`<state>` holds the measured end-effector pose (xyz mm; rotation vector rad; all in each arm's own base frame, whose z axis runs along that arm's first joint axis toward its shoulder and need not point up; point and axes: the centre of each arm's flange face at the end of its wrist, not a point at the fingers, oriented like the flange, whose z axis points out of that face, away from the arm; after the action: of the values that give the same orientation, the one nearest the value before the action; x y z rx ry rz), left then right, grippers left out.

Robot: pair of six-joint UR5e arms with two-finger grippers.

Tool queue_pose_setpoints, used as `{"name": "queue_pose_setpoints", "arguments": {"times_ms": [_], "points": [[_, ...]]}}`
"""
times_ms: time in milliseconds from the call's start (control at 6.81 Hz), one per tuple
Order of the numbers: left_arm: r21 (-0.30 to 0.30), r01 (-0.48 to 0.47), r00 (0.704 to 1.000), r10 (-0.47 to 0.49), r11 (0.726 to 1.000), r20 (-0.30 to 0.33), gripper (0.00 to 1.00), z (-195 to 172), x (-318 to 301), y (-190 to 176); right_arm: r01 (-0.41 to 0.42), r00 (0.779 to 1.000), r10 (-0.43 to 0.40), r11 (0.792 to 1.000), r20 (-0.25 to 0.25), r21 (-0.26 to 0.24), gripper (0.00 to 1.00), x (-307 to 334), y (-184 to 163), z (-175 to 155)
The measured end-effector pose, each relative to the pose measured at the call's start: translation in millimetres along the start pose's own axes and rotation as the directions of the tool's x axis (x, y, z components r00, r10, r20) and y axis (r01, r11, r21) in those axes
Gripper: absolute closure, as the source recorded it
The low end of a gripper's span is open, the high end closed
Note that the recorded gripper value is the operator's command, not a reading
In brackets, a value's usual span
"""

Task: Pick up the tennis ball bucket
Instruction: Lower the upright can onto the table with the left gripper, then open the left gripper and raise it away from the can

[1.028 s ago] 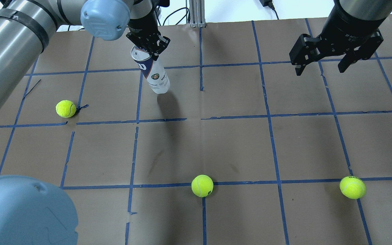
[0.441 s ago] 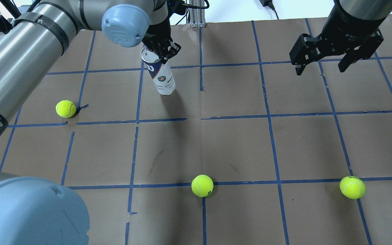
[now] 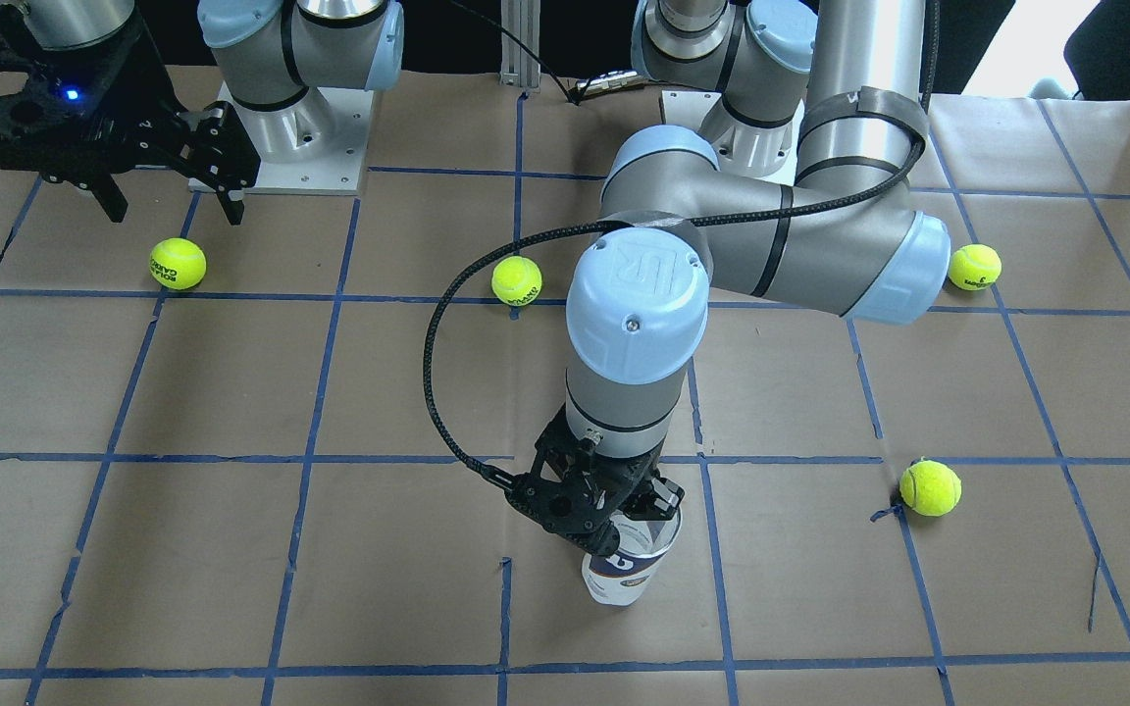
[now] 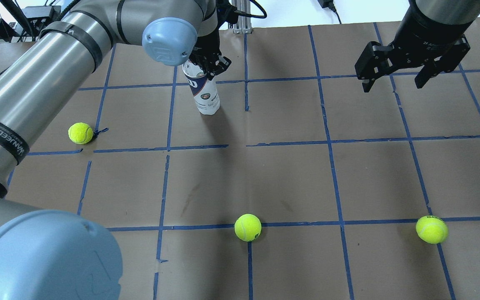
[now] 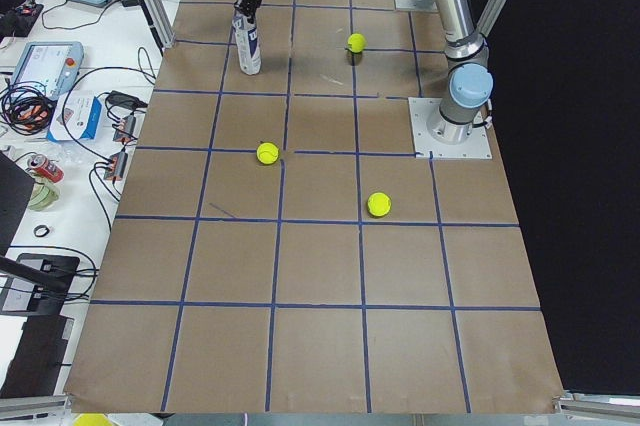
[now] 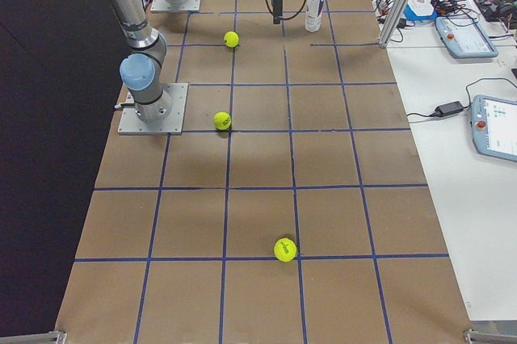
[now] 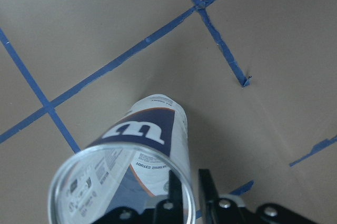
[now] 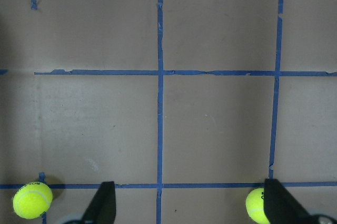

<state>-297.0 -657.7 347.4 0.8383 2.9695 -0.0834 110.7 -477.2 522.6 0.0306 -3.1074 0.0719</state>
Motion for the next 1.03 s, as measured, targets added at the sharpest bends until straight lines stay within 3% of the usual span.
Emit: {"name": "queue_pose_setpoints", "arguments": {"times_ms": [294, 734, 1028], "points": [[0.0, -0.002, 1.0, 0.002, 1.0, -0.001, 0.06, -4, 2, 2, 0.007, 1.0, -0.007, 1.0, 0.011, -0.01, 0.0, -1, 1, 3], [0.031, 0.022, 1.0, -0.022, 0.999, 0.008, 0.06, -60, 2, 27, 0.058, 0.994, -0.058, 0.998, 0.089, 0.006, 0.0, -9, -1, 3], [0.039, 0.169, 0.986, -0.169, 0.985, -0.001, 0.04, -102, -9, 69, 0.055, 0.994, -0.055, 0.998, 0.092, 0.009, 0.0, -10, -1, 2]]}}
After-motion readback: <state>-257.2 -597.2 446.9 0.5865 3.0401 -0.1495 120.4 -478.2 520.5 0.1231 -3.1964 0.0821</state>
